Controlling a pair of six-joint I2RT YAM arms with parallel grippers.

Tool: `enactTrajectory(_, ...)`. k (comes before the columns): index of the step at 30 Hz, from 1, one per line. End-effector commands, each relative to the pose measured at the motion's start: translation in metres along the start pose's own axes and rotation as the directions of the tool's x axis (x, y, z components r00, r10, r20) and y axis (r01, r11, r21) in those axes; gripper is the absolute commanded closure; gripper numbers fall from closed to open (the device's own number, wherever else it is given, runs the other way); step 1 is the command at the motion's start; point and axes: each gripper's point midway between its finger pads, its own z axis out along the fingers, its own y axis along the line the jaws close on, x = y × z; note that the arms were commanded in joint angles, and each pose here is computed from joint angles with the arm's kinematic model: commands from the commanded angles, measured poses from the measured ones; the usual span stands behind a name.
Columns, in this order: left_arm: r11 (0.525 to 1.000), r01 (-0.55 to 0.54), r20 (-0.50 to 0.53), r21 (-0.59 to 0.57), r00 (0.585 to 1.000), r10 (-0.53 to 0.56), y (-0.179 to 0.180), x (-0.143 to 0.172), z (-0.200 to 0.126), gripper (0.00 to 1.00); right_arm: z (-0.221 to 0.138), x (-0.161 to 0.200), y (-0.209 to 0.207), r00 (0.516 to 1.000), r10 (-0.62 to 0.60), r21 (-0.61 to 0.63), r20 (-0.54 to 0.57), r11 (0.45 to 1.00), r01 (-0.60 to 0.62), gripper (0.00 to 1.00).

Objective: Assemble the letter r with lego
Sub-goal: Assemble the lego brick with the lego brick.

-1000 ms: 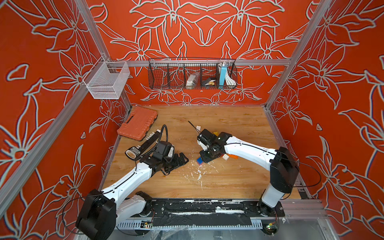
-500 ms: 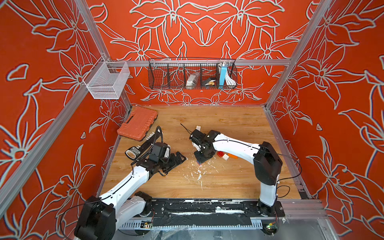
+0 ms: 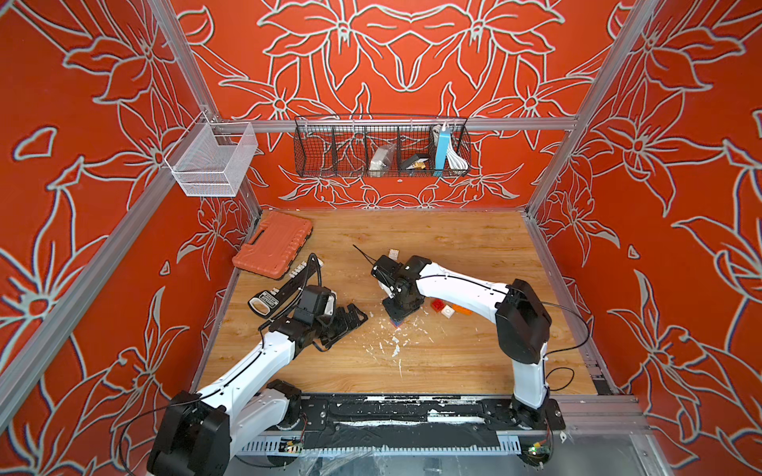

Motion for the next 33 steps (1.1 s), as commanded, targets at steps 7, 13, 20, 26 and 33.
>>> enactTrajectory(7,0.999,-0.024,-0.003,0.033,1.000,0.024,-0.008,-0.002,-0.002,0.01,0.009,0.002,0.002,0.999,-0.031,0.012,-0.040,0.999,0.032,1.00)
enactTrajectory(13,0.999,-0.031,-0.002,0.040,1.000,0.031,-0.010,-0.002,-0.003,0.01,0.013,0.001,0.003,0.998,-0.038,0.013,-0.049,0.999,0.039,1.00)
enactTrajectory(20,0.999,-0.032,-0.006,0.038,0.999,0.033,-0.009,-0.002,-0.003,0.01,0.018,0.003,0.000,0.997,-0.040,0.027,-0.070,0.999,0.042,1.00)
enactTrajectory(26,0.999,-0.028,-0.007,0.032,1.000,0.028,-0.007,-0.001,-0.003,0.01,0.025,0.011,-0.003,0.994,-0.040,0.057,-0.105,0.997,0.046,1.00)
enactTrajectory(33,0.999,-0.026,-0.004,0.029,1.000,0.026,-0.005,-0.001,-0.003,0.01,0.041,0.031,-0.004,0.983,-0.023,0.111,-0.184,0.993,0.044,1.00)
